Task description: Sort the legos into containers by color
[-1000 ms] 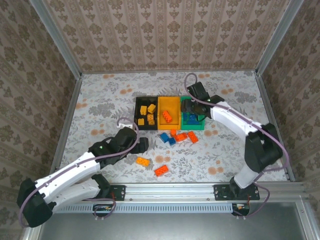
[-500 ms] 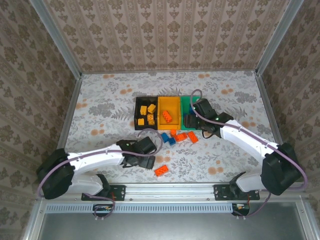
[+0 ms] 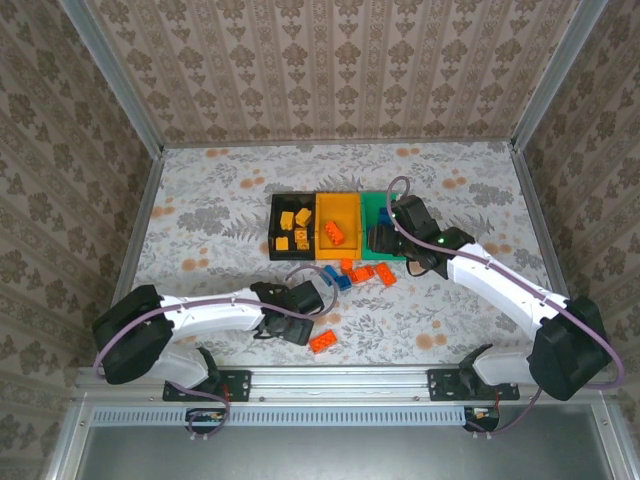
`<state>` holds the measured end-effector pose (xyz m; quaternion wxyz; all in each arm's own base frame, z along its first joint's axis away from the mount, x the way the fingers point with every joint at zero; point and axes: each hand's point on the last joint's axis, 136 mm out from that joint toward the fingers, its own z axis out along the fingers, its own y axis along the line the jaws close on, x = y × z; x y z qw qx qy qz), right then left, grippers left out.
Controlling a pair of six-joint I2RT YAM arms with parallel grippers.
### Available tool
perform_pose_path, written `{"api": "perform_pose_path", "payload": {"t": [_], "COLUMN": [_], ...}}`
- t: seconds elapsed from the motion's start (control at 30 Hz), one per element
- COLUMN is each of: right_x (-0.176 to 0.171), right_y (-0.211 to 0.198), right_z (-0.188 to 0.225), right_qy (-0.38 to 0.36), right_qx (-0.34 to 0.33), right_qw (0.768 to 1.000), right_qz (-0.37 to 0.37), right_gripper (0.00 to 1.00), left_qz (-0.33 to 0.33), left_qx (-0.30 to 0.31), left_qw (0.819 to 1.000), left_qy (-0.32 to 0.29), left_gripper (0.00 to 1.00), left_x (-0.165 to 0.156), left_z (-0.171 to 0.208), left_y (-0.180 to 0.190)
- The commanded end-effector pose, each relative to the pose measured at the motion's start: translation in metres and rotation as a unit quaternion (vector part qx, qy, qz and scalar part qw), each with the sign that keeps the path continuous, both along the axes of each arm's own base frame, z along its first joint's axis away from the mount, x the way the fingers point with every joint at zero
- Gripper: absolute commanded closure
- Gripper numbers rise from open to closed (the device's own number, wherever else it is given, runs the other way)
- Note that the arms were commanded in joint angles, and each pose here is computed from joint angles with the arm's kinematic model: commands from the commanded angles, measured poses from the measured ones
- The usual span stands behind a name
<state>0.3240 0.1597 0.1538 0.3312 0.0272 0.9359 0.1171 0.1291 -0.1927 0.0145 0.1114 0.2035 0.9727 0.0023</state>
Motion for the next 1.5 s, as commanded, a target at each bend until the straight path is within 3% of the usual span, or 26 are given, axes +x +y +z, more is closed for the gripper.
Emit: {"api": "perform_pose_path", "payload": {"t": [0.0,0.2,0.33,0.57,0.97,1.17,1.47], "right_x": [-0.002,-0.003,-0.002,-0.004,-0.012,-0.014,-0.015], "right_y": [-0.006,-0.007,-0.007,-0.007,-0.014,-0.016,-0.016], "right_z": [0.001,0.001,0.002,0.000,-0.012,-0.014,-0.013], "right_qy": [-0.006,-0.007,-0.009,-0.007,0.006,0.008,0.008], "right_qx": [0.002,0.000,0.002,0.005,0.003,0.001,0.007], "right_qw": [1.000,1.000,1.000,1.000,1.000,1.000,0.999], "right_qz": [-0.014,-0.015,-0.016,-0.017,-0.027,-0.030,-0.033], "right_gripper": [0.32,0.32,0.32,0.32,0.31,0.31,0.31], "left_qz": [0.002,0.004,0.007,0.007,0.082,0.119,0.137], "left_qx": [0.015,0.009,-0.003,-0.042,-0.141,-0.131,-0.127], "left_qw": [1.000,1.000,0.999,0.994,0.958,0.953,0.955], "left_qy": [-0.022,-0.021,-0.032,-0.097,-0.237,-0.244,-0.231], "left_gripper": [0.20,0.32,0.34,0.37,0.37,0.37,0.37], "left_x": [0.012,0.012,0.014,0.039,0.159,0.220,0.278], "left_z": [-0.003,0.001,0.013,0.070,0.170,0.163,0.141], "left_y": [0.001,0.002,0.002,-0.009,-0.010,-0.008,-0.024]}}
